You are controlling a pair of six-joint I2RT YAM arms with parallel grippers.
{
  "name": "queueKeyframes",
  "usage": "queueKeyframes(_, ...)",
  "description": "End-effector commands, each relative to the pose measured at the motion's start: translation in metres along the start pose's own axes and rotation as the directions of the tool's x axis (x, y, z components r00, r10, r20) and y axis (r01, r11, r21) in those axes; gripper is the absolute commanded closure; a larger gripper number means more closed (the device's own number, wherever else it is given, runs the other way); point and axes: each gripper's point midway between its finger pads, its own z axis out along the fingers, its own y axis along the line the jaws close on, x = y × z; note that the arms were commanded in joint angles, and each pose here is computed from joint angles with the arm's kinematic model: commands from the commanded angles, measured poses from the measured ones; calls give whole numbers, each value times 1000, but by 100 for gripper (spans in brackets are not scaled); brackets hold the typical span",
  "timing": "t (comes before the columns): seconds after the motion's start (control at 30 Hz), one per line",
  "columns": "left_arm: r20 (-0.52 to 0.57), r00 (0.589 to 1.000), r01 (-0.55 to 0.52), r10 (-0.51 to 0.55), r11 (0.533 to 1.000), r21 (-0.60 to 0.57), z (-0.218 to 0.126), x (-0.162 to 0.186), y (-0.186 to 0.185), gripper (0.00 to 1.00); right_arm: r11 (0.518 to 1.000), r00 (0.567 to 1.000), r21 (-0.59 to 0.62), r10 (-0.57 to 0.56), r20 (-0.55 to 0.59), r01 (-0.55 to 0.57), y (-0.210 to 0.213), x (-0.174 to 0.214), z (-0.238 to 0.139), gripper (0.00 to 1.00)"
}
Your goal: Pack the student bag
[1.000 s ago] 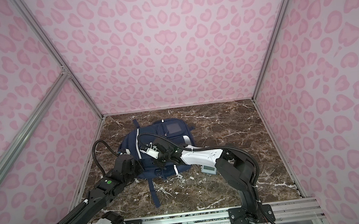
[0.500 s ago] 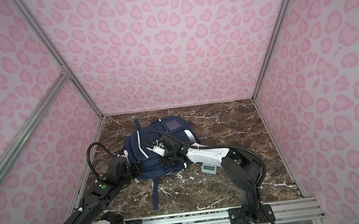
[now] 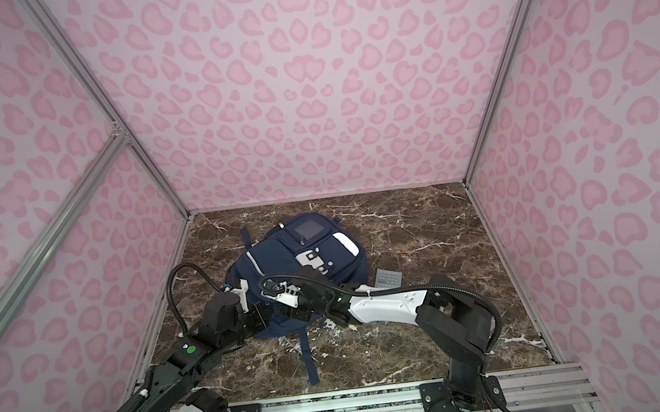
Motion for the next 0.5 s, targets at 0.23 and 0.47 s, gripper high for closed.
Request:
queueKeyframes(0.23, 106, 993, 66, -52, 989, -129, -13, -29, 43, 97, 997, 998, 47, -52, -23, 53, -11, 21, -10, 100)
queueKeyframes(0.47, 203, 973, 150, -107, 966, -211, -26, -58, 72, 97, 990, 987, -54, -131, -91, 127, -19, 50, -29, 100)
